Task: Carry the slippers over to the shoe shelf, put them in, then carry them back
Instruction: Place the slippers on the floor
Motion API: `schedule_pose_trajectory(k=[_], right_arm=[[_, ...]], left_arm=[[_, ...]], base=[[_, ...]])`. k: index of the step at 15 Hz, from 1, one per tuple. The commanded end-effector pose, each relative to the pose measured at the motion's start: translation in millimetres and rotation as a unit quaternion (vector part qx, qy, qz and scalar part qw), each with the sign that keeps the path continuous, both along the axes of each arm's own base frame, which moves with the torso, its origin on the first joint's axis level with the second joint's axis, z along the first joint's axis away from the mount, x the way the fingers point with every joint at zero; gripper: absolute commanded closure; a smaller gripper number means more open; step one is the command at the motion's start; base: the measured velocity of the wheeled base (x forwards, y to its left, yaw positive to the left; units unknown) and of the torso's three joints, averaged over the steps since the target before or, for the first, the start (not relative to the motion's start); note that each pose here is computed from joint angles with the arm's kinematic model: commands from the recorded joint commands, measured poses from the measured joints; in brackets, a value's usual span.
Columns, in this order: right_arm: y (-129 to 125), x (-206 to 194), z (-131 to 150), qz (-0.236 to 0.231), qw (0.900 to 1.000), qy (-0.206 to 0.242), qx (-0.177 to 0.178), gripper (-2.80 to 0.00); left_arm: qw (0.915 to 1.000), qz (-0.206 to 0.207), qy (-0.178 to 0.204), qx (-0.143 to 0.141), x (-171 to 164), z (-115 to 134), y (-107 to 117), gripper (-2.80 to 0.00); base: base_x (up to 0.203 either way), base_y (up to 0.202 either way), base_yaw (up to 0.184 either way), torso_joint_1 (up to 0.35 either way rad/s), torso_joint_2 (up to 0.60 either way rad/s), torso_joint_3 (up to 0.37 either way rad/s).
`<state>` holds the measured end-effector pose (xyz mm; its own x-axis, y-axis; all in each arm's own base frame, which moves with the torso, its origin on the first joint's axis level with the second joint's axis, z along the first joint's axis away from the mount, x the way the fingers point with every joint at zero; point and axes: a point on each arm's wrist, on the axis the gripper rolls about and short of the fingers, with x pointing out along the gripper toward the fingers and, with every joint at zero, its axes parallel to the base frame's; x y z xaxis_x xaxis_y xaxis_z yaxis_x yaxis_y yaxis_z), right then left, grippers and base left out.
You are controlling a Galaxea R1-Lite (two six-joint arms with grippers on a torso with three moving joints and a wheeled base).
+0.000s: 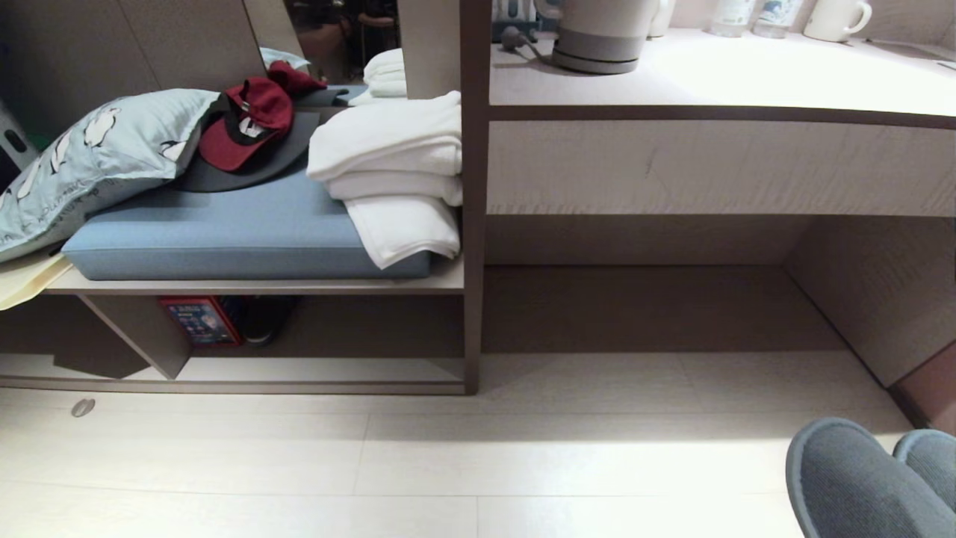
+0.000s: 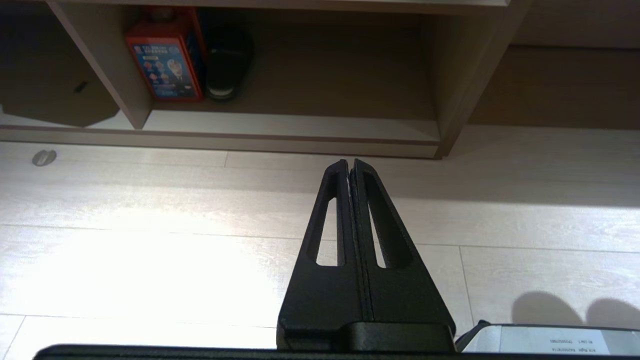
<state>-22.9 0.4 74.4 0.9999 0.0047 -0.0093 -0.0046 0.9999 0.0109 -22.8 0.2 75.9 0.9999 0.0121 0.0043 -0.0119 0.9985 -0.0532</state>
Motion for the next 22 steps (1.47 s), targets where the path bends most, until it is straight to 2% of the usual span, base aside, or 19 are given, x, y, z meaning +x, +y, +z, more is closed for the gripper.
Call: schedule_pose_trajectory(k=[1,22], right_arm=[[0.0,0.1,0.0,0.001,1.0,0.001,0.0,0.0],[0.0,0.1,0.0,0.0,1.0,0.001,0.0,0.0]], left_arm=[[1.0,0.001,0.001,0.0,0.1,0.1,0.0,0.0],[1.0,0.001,0.001,0.001,0.1,0.1,0.0,0.0]], base=[[0.0,0.0,0.0,0.002,0.01,-0.2],[0.0,0.0,0.0,0.004,0.0,-0.198]])
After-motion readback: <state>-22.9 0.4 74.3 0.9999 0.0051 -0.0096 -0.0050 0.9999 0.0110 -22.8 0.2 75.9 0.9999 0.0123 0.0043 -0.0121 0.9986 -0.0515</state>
